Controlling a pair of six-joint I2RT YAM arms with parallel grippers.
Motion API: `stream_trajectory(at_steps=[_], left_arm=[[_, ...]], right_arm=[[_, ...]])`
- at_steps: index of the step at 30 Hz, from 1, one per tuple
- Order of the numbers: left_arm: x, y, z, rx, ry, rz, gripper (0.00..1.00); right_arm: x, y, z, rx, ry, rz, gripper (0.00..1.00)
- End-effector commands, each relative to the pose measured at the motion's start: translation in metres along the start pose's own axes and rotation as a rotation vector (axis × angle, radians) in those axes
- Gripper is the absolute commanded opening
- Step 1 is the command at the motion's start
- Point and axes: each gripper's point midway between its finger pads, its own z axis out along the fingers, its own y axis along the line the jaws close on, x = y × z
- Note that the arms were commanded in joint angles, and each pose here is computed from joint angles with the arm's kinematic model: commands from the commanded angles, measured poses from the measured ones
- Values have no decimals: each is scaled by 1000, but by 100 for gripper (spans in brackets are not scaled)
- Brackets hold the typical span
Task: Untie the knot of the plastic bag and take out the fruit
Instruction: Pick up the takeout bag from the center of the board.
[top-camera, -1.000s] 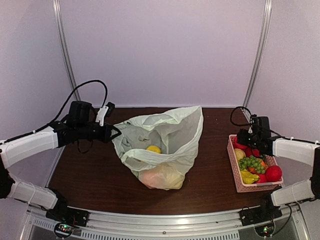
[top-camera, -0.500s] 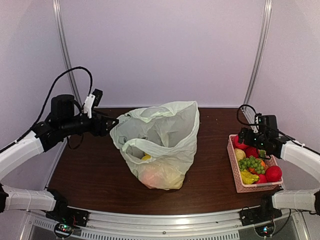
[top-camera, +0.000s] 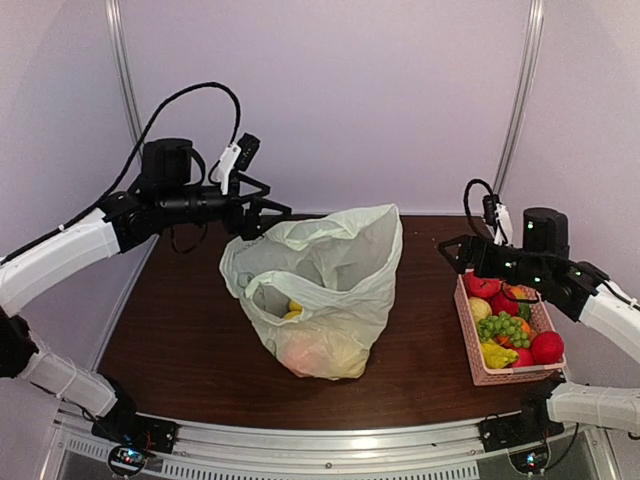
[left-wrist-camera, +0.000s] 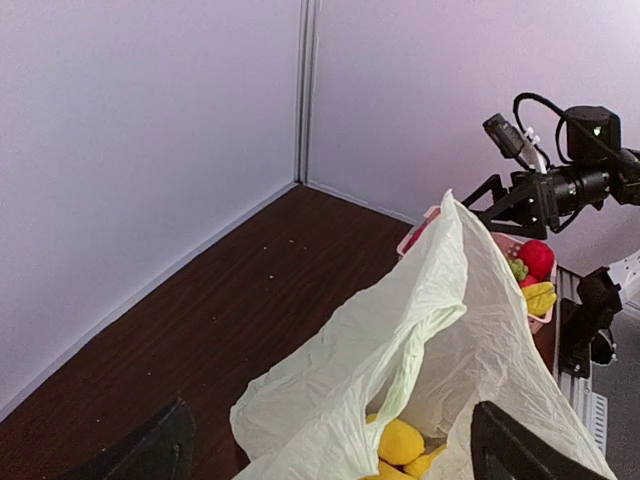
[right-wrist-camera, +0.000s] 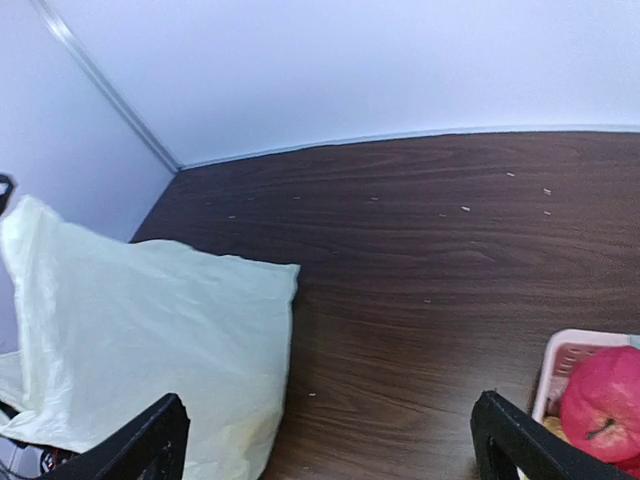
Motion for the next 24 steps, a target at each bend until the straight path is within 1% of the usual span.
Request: stream_trajectory(at_steps=[1,5,8,11,13,15,17,20,21,22,23,24], left_arm=[[10,-16,33,141,74,24,98],[25,-19,55,155,156,27,98],[34,-14,61,130,179,23,98],[40,-11,63,108,193,54,97],[43,-11,64,107,199,62,89],[48,-11,66,108,211,67,71],[52,-11,67,109,219,64,50],[59,-9,66,94,234,63,20],[60,-8,65,80,234,63,10],[59,-4,64,56,227,61,1],[56,-1,62,32,214,62,0],[56,2,59,8,205,58,0]], right_arm=[[-12,72,-17,-258,-19,-32,100],[-12,117,-26,-404,-30,-49,100],[-4,136,-21,-434,-2,-84,100],[10,151,-7,-447,37,-112,100],[17,155,7,-438,57,-110,98],[24,158,21,-425,83,-105,92],[27,160,33,-403,92,-98,81],[26,161,47,-367,94,-89,55],[23,160,50,-351,88,-87,39],[20,158,53,-331,81,-89,27],[16,157,56,-307,71,-95,12],[11,156,59,-285,63,-105,4]])
